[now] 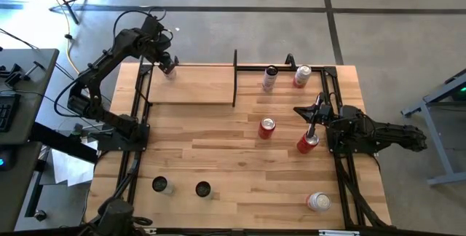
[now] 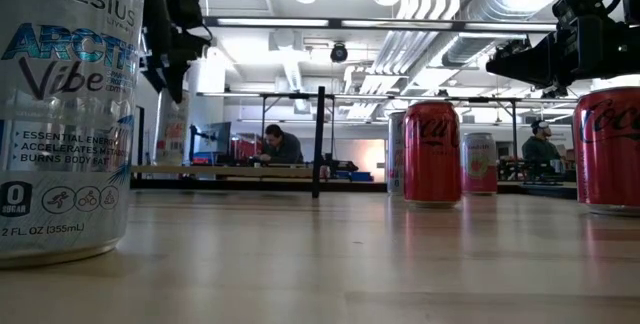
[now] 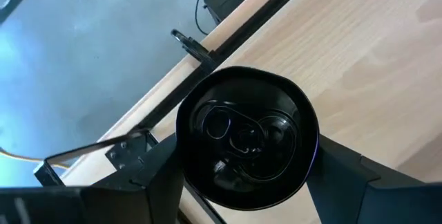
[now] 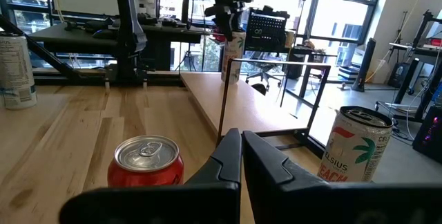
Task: Place canned beverage on shelf
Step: Put the bottom white-pink soda can on the shelf
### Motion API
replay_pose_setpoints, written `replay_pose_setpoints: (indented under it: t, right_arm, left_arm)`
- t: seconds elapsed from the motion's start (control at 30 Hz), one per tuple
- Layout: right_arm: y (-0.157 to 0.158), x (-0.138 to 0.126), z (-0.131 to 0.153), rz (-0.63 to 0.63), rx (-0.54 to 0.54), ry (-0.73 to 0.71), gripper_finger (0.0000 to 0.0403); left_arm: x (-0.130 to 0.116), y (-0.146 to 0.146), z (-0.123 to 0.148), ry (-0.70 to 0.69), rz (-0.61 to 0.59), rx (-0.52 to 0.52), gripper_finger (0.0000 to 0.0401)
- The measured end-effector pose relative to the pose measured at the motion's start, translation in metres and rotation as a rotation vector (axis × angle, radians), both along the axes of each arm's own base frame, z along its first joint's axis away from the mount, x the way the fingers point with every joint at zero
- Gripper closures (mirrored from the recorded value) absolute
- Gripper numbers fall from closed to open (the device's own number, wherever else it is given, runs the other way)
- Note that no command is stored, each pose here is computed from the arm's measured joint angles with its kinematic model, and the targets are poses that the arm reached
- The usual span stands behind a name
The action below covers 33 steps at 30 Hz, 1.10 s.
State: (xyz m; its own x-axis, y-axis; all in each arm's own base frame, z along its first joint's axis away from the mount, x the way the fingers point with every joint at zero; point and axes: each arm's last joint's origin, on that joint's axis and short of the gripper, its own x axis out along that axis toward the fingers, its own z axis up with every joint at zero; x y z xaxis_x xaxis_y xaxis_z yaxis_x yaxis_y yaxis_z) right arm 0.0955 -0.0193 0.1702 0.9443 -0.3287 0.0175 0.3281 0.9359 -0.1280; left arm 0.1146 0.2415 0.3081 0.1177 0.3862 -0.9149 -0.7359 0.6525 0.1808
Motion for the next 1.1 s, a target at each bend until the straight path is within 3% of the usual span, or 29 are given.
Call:
replay_pose_setpoints:
  t: [0.37,0.83,1.1]
  right_arm:
    - [0.000,0.000,0.000,0.000,0.000,0.000,0.0403]
    - [0.000,0.000,0.000,0.000,0.000,-0.001,0.0403]
    - [0.000,0.000,0.000,0.000,0.000,-0.001,0.0403]
  left_arm:
    - [0.003,0.000,0.001,-0.001,0.000,0.019,0.0105]
    - [0.006,0.001,0.016,0.009,0.009,0.081,0.0100]
    - [0.006,0.001,0.023,-0.052,0.114,0.083,0.0101]
